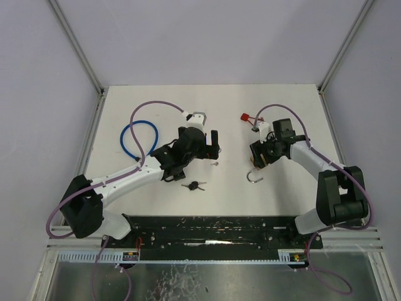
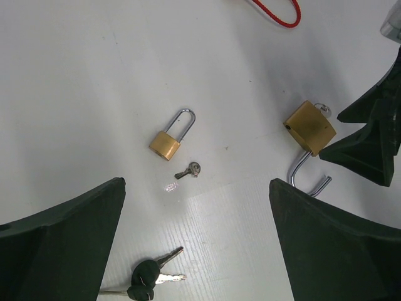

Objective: Lock with the key
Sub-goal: Pick up the lock from the center of the board.

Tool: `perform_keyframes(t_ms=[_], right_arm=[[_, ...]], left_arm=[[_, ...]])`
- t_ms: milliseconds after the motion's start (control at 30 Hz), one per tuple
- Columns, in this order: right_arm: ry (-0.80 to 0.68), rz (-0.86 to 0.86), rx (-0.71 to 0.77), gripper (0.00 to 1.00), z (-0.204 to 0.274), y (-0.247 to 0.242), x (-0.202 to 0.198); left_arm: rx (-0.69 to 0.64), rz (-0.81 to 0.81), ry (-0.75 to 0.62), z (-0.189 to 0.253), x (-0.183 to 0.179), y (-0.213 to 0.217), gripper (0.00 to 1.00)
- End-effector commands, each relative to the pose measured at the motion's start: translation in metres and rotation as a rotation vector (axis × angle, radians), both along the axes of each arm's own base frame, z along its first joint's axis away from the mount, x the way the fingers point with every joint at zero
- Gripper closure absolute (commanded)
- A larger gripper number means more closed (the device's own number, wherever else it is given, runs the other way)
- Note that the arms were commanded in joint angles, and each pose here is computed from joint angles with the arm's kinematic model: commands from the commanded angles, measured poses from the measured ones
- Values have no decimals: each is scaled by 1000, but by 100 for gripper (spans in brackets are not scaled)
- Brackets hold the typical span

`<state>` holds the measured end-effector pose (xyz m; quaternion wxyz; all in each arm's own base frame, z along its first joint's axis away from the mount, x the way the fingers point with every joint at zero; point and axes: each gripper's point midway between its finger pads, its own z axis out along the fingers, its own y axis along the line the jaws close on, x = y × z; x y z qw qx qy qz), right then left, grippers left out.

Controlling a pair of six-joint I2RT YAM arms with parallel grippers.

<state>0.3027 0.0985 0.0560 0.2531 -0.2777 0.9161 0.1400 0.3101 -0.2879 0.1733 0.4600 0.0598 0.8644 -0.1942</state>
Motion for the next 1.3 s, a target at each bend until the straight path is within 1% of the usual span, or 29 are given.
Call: perform_keyframes(t_ms=[0,200,400,633,867,1100,1267], right_arm=[[-28,-70,-53,27,-1,-2,19],[-20,-78,-98,30,-4,3,35],[-17,-60,-139,33,-10,8,40],[-23,-31,-181,32,-16,14,37],[5,-27,-241,31,-30,9,36],[-16,-8,-268,29,-28,9,36],[-9,-1,-285,30,-34,8,33]], left_arm=[[-65,11,-44,16,7,-4,4],[-65,12,-34,13,7,-4,4],[-65,9,-30,11,6,-4,4],[-68,0,-25,9,7,-6,4],[-69,-7,-27,9,6,-7,4],[-70,-6,-26,8,6,-6,4],[-74,-5,-26,8,6,-6,4]])
